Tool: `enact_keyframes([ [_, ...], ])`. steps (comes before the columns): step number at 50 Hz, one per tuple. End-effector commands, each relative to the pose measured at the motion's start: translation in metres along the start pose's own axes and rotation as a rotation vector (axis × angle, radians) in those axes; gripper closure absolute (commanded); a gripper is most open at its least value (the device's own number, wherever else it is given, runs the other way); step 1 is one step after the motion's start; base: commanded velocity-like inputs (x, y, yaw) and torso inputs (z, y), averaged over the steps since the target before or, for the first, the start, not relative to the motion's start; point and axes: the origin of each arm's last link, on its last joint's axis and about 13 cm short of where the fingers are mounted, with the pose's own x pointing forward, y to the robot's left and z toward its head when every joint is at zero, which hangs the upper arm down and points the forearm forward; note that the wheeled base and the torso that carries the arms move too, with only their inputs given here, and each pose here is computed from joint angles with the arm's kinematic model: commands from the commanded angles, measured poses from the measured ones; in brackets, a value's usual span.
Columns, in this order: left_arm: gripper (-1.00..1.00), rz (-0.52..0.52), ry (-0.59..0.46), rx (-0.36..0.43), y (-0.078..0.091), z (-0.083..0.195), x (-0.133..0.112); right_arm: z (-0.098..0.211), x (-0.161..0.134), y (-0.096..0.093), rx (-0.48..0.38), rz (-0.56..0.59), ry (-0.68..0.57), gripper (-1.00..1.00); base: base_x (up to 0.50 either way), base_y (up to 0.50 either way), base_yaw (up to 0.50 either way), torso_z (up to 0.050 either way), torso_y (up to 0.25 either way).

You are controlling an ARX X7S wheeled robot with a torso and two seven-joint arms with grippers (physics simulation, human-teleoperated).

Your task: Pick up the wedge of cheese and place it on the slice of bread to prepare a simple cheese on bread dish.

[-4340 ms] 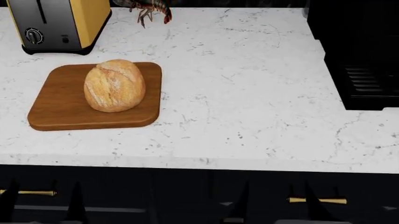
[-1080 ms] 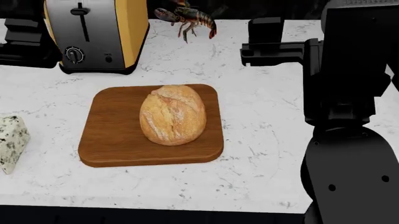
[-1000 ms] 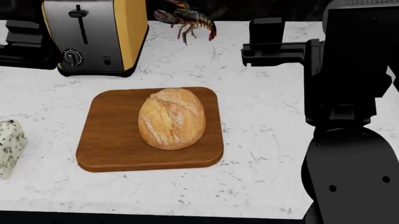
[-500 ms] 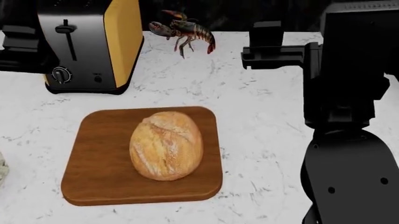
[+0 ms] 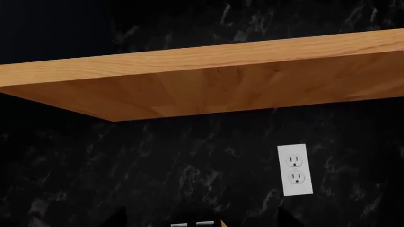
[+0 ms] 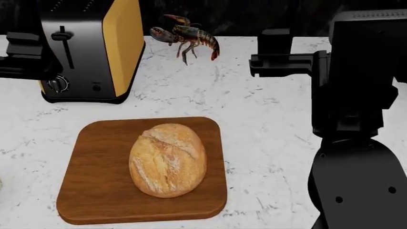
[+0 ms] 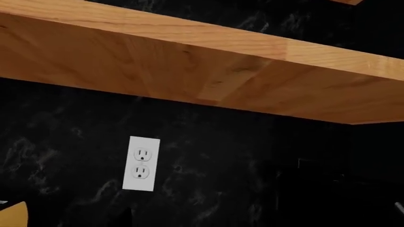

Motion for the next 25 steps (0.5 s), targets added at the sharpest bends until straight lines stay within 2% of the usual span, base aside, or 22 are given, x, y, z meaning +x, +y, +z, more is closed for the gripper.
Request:
enact_keyframes([
  [1, -1.0, -0.002, 0.004, -0.002, -0.0005, -0.0015, 0.0002, -0.0014, -0.0016, 0.0014, 0.001, 0.028, -0.013, -1.0, 0.22, 0.0, 0.0, 0.0, 0.0],
  [8, -1.0, -0.001, 0.004, -0.002, -0.0007, -0.002, -0.0004, -0.0036, -0.0016, 0.0005, 0.004, 0.011, -0.002, -1.0, 0.2, 0.0, 0.0, 0.0, 0.002],
  [10, -1.0, 0.005, 0.009, 0.009, -0.0005, -0.0047, -0.0007, -0.0066, -0.002, 0.0005, -0.014, -0.01, 0.021, -1.0, 0.01, 0.0, 0.0, 0.0, 0.0],
  [25, -1.0, 0.016, 0.025, 0.009, -0.0004, -0.0061, -0.0059, -0.0094, -0.0036, -0.0006, 0.0, -0.012, 0.021, -1.0, 0.0, 0.0, 0.0, 0.0, 0.0],
])
